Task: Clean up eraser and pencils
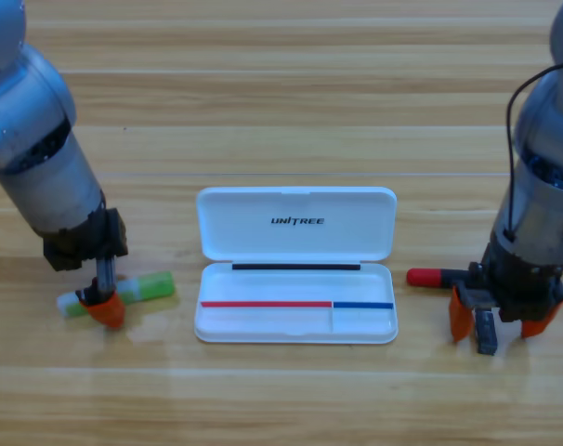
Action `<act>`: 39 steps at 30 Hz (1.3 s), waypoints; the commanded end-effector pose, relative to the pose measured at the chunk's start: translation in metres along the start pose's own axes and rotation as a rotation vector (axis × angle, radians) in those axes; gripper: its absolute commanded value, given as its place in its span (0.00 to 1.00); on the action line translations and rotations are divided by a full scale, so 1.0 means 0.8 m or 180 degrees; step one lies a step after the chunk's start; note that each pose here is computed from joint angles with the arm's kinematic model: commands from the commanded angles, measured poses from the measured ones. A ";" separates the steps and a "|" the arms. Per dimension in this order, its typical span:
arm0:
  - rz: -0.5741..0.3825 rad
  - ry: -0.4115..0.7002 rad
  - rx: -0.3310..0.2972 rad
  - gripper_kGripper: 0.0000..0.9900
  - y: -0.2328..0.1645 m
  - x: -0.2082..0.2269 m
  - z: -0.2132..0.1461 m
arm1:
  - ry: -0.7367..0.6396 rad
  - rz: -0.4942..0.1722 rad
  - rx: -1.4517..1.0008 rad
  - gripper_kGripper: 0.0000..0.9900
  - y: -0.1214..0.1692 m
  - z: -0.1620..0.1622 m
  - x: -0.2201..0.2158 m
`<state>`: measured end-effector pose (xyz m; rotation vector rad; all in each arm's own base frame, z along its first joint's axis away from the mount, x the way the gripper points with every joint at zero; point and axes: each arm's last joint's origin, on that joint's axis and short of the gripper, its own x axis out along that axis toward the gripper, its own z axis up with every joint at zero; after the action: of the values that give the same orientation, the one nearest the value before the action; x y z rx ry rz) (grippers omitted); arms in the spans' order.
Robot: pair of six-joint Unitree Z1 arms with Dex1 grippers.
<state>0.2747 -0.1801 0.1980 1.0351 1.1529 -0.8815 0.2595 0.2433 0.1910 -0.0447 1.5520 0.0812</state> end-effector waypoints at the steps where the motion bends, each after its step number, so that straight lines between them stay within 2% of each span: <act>1: -0.0136 0.0099 -0.0055 0.93 -0.002 0.027 -0.008 | 0.0138 -0.0097 0.0110 0.71 -0.002 0.020 0.035; 6: -0.0166 0.0112 -0.0059 0.90 -0.004 0.033 -0.009 | 0.0167 -0.0075 0.0077 0.23 -0.002 0.020 0.036; 9: -0.0175 0.0123 -0.0062 0.88 -0.004 0.035 -0.009 | 0.0229 0.0010 -0.0017 0.02 -0.003 0.015 0.030; 10: -0.0182 0.0131 -0.0062 0.88 -0.004 0.036 -0.009 | 0.0257 0.0033 -0.0050 0.00 -0.003 0.013 0.027; 13: -0.0185 0.0135 -0.0061 0.86 -0.005 0.037 -0.009 | 0.0355 0.0095 -0.0186 0.00 -0.004 0.009 0.011; 16: -0.0188 0.0138 -0.0066 0.84 -0.005 0.038 -0.009 | 0.0529 0.0150 -0.0678 0.00 0.003 0.010 -0.021; 22: -0.0196 0.0157 -0.0069 0.79 -0.004 0.041 -0.009 | 0.0485 0.0298 -0.2505 0.00 0.039 0.013 -0.087; 25: -0.0202 0.0166 -0.0073 0.76 -0.003 0.043 -0.009 | 0.0587 0.0514 -0.3074 0.00 0.059 0.015 -0.086; 27: -0.0204 0.0176 -0.0072 0.76 -0.003 0.044 -0.009 | 0.0566 0.0557 -0.3370 0.00 0.072 0.021 -0.079; 29: -0.0208 0.0180 -0.0072 0.75 -0.003 0.045 -0.009 | 0.0533 0.0547 -0.3710 0.00 0.085 0.028 -0.070; 30: -0.0208 0.0180 -0.0067 0.71 -0.003 0.045 -0.008 | 0.0515 0.0519 -0.3856 0.00 0.091 0.032 -0.065; 33: -0.0221 0.0194 -0.0046 0.67 -0.003 0.048 -0.008 | 0.0460 0.0375 -0.4205 0.00 0.109 0.042 -0.050; 36: -0.0226 0.0195 0.0028 0.49 -0.003 0.049 -0.007 | 0.0410 0.0225 -0.4474 0.00 0.125 0.052 -0.037; 39: -0.0219 0.0175 0.0104 0.20 -0.001 0.047 -0.006 | 0.0395 0.0148 -0.4626 0.00 0.136 0.055 -0.027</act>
<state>0.2739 -0.1801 0.1840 1.0423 1.1689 -0.9063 0.2993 0.3288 0.2569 -1.0533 1.2655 1.1913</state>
